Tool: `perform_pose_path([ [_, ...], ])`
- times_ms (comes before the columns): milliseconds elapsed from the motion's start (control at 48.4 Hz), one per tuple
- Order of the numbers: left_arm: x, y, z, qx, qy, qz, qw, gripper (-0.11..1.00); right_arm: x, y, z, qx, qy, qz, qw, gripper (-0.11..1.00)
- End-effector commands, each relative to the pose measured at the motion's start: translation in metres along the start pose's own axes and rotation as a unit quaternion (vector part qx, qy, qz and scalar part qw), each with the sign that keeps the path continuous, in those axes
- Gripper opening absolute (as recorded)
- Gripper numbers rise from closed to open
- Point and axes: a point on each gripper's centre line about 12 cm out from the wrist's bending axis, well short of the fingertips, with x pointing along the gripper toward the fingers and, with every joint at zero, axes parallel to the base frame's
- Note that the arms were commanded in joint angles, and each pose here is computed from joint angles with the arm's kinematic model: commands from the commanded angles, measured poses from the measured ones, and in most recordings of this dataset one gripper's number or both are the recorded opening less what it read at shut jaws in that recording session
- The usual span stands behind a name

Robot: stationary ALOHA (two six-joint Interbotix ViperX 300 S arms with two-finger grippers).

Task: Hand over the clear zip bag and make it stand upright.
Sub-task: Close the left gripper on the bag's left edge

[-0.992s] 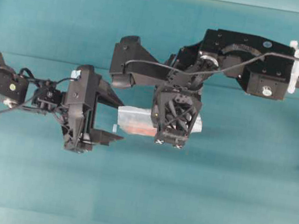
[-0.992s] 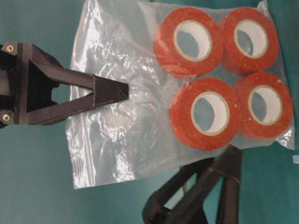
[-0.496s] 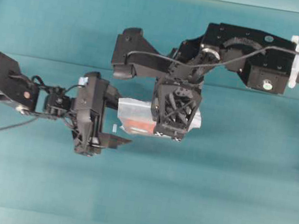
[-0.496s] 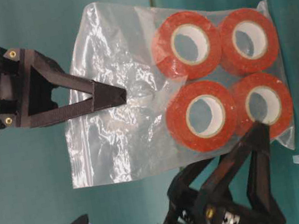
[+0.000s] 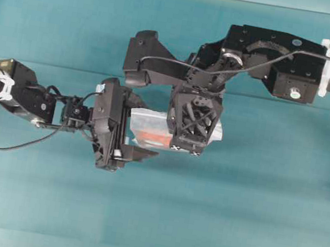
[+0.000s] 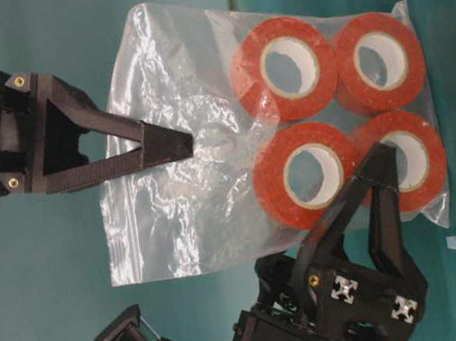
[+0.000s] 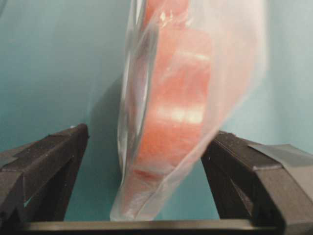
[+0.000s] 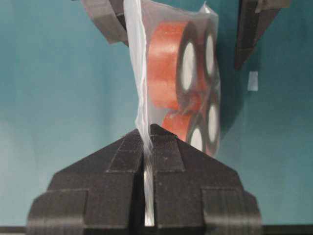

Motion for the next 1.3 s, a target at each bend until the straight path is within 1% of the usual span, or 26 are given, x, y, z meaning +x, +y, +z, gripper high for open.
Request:
perform_pose_path([
  [0, 0.0030, 0.0024, 0.0085, -0.001, -0.016, 0.002, 0.9999, 0.95, -0.0062, 0.0021, 0.0018, 0.003, -0.009, 0.001, 1.0000, 0.01],
  [103, 0.0041, 0.0017, 0.0093, 0.003, -0.017, 0.001, 0.9999, 0.93, -0.0065, 0.0008, 0.0018, 0.004, -0.009, 0.000, 0.9999, 0.01],
  [165, 0.0044, 0.0017, 0.0096, 0.004, -0.017, 0.001, 0.9998, 0.87, -0.0066, 0.0016, 0.0019, 0.004, -0.011, 0.001, 0.9999, 0.01],
  [207, 0.0046, 0.0017, 0.0090, 0.007, -0.016, 0.002, 0.9998, 0.79, -0.0065, 0.0010, 0.0019, 0.004, -0.010, 0.001, 0.9999, 0.01],
  [269, 0.0047, 0.0012, 0.0084, 0.015, -0.015, 0.001, 0.9998, 0.62, -0.0072, 0.0011, 0.0017, 0.004, -0.009, 0.000, 0.9999, 0.01],
  [393, 0.0052, -0.0053, 0.0062, 0.051, -0.008, -0.006, 0.9987, 0.26, -0.0072, 0.0011, 0.0017, 0.004, -0.009, 0.000, 0.9999, 0.01],
  [413, 0.0056, -0.0058, 0.0059, 0.054, -0.005, -0.007, 0.9985, 0.23, -0.0065, 0.0009, 0.0017, 0.004, -0.009, 0.000, 1.0000, 0.01],
  [537, 0.0086, -0.0064, 0.0048, 0.058, 0.009, -0.008, 0.9982, 0.22, -0.0072, 0.0011, 0.0017, 0.004, -0.009, 0.000, 0.9999, 0.01],
  [847, 0.0093, -0.0069, 0.0043, 0.062, 0.012, -0.008, 0.9980, 0.22, -0.0048, 0.0005, -0.0006, 0.001, -0.005, 0.001, 1.0000, 0.01],
  [1178, 0.0086, -0.0069, 0.0038, 0.063, 0.013, -0.008, 0.9979, 0.22, -0.0048, 0.0008, -0.0011, 0.006, -0.003, 0.002, 1.0000, 0.02],
  [1219, 0.0084, -0.0069, 0.0046, 0.062, 0.012, -0.008, 0.9979, 0.22, -0.0044, 0.0025, -0.0014, 0.006, -0.001, 0.004, 1.0000, 0.03],
  [1281, 0.0089, -0.0070, 0.0047, 0.062, 0.011, -0.008, 0.9980, 0.22, -0.0038, 0.0039, -0.0015, 0.008, 0.001, 0.006, 1.0000, 0.07],
])
